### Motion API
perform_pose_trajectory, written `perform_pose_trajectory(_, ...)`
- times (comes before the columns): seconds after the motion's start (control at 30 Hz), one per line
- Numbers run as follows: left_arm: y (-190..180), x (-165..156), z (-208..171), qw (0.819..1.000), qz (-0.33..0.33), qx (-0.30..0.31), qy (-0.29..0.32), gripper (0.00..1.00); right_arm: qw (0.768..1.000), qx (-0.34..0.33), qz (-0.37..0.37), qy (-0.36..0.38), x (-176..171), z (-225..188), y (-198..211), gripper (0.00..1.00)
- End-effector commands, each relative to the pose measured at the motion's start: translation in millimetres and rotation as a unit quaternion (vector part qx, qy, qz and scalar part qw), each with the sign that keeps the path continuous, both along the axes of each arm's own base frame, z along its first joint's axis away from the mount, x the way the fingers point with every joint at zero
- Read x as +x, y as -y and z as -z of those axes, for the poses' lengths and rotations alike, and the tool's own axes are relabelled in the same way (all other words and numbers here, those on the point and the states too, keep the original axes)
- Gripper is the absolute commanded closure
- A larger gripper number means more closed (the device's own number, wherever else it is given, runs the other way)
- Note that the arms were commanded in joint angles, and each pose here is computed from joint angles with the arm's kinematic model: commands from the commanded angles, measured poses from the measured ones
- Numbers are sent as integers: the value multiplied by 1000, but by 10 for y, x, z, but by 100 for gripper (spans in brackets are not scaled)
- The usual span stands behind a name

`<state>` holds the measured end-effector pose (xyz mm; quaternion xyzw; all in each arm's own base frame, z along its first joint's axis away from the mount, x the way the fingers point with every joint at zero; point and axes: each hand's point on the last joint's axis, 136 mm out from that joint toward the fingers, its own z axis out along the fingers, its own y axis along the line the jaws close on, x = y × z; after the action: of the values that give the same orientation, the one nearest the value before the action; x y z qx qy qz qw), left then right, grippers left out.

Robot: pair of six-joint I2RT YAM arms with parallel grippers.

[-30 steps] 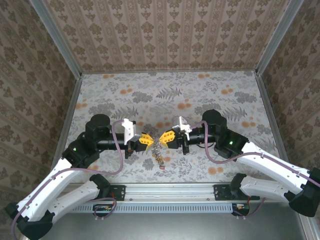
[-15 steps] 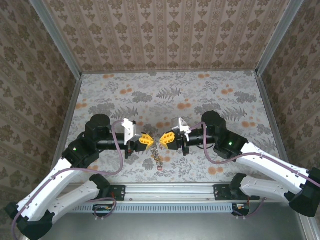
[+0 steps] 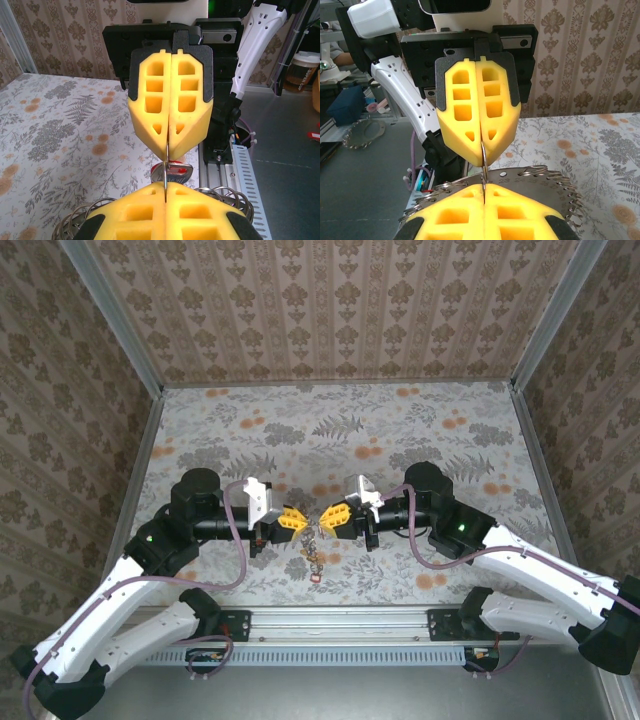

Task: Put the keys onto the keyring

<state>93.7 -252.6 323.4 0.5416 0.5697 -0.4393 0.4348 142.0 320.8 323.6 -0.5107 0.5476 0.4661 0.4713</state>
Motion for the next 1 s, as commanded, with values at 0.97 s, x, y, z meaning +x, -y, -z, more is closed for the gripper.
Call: perform_pose_trajectory(0.97, 8, -87, -205, 999, 25, -32, 35, 100, 1000, 18, 3, 16, -35, -145, 37, 100)
